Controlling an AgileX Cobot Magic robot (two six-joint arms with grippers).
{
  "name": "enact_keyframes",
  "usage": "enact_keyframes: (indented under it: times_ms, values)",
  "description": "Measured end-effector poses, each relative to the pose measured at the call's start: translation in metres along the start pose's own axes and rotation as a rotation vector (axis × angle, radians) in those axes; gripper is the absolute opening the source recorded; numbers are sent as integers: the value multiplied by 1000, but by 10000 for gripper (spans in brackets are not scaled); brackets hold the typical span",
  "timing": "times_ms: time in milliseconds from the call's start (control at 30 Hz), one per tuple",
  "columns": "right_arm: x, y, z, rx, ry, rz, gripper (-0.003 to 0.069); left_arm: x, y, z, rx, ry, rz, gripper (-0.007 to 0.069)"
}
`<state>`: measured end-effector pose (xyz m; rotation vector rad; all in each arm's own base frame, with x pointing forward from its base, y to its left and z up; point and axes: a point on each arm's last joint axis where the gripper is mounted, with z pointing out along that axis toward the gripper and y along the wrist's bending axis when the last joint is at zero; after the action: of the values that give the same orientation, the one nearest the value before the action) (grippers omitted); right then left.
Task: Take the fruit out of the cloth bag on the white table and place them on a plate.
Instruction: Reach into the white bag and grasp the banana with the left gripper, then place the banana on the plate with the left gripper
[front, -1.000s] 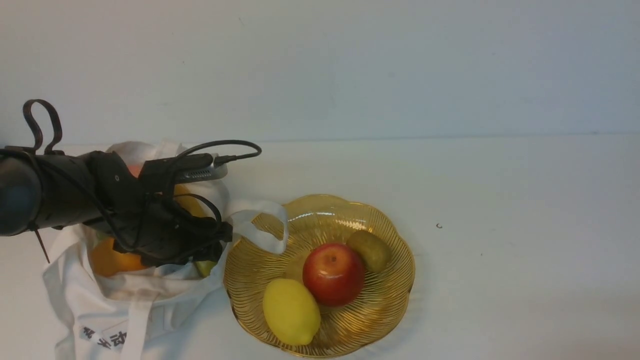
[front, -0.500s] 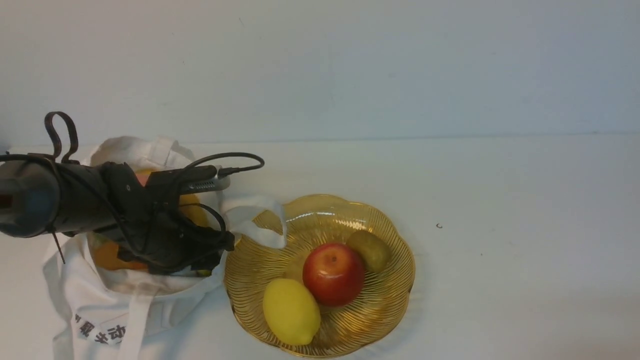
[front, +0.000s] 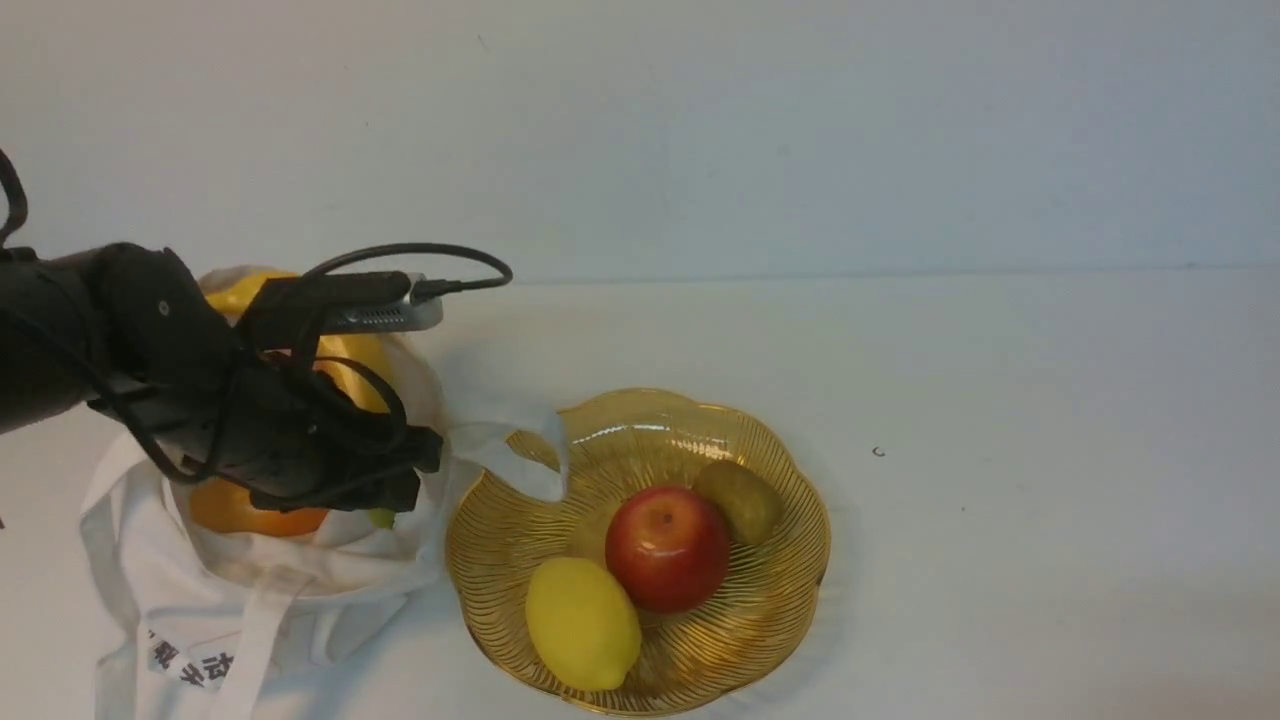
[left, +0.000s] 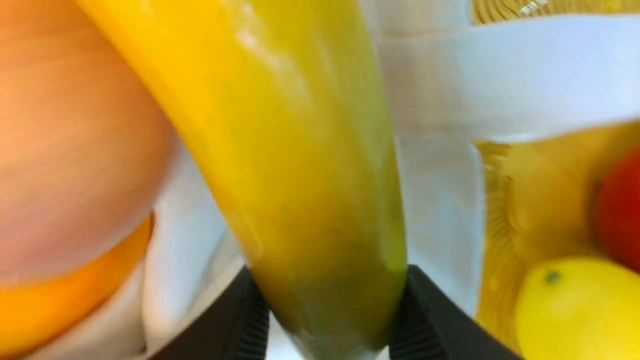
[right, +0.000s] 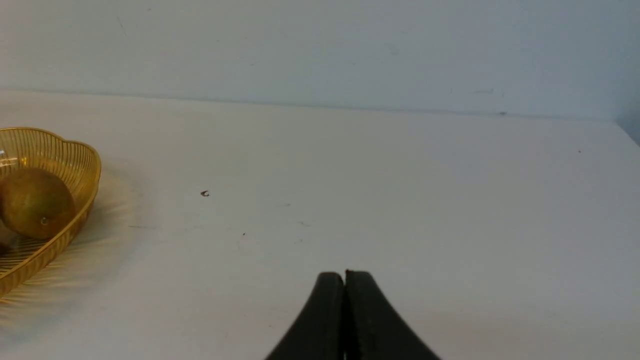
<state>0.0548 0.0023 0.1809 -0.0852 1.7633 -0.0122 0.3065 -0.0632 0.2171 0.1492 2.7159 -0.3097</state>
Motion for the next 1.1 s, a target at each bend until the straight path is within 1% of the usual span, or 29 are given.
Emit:
enact_keyframes:
  times_ms: [67, 233, 367, 433, 600, 700, 767, 800, 867, 900, 933, 1033, 1100]
  values:
    - [0, 0, 0, 0, 0, 0, -15, -2, -2, -8, 7, 9, 9, 282]
    - [0, 0, 0, 0, 0, 0, -15, -5, -11, -37, 40, 107, 43, 282]
    - [0, 0, 0, 0, 0, 0, -15, -7, -16, -58, 45, 169, 84, 282]
    - [0, 0, 0, 0, 0, 0, -15, -10, -19, -78, 41, 192, 112, 282]
    - [0, 0, 0, 0, 0, 0, -15, -13, -26, -114, 51, 125, 146, 282]
    - [0, 0, 0, 0, 0, 0, -15, -11, -36, -127, 109, 91, 184, 282]
    - [0, 0, 0, 0, 0, 0, -15, -10, -46, -126, 150, 92, 239, 282]
    - [0, 0, 0, 0, 0, 0, -15, -9, -54, -122, 169, 106, 290, 282]
    - [0, 0, 0, 0, 0, 0, -15, -6, -70, -112, 190, 140, 371, 282]
    - [0, 0, 0, 0, 0, 0, -15, -6, -71, -110, 192, 148, 379, 282]
    - [0, 0, 0, 0, 0, 0, -15, -3, -86, -97, 196, 195, 448, 282]
    - [0, 0, 0, 0, 0, 0, -15, 3, -113, -65, 157, 285, 592, 282]
    - [0, 0, 0, 0, 0, 0, -15, 2, -123, -50, 117, 304, 661, 282]
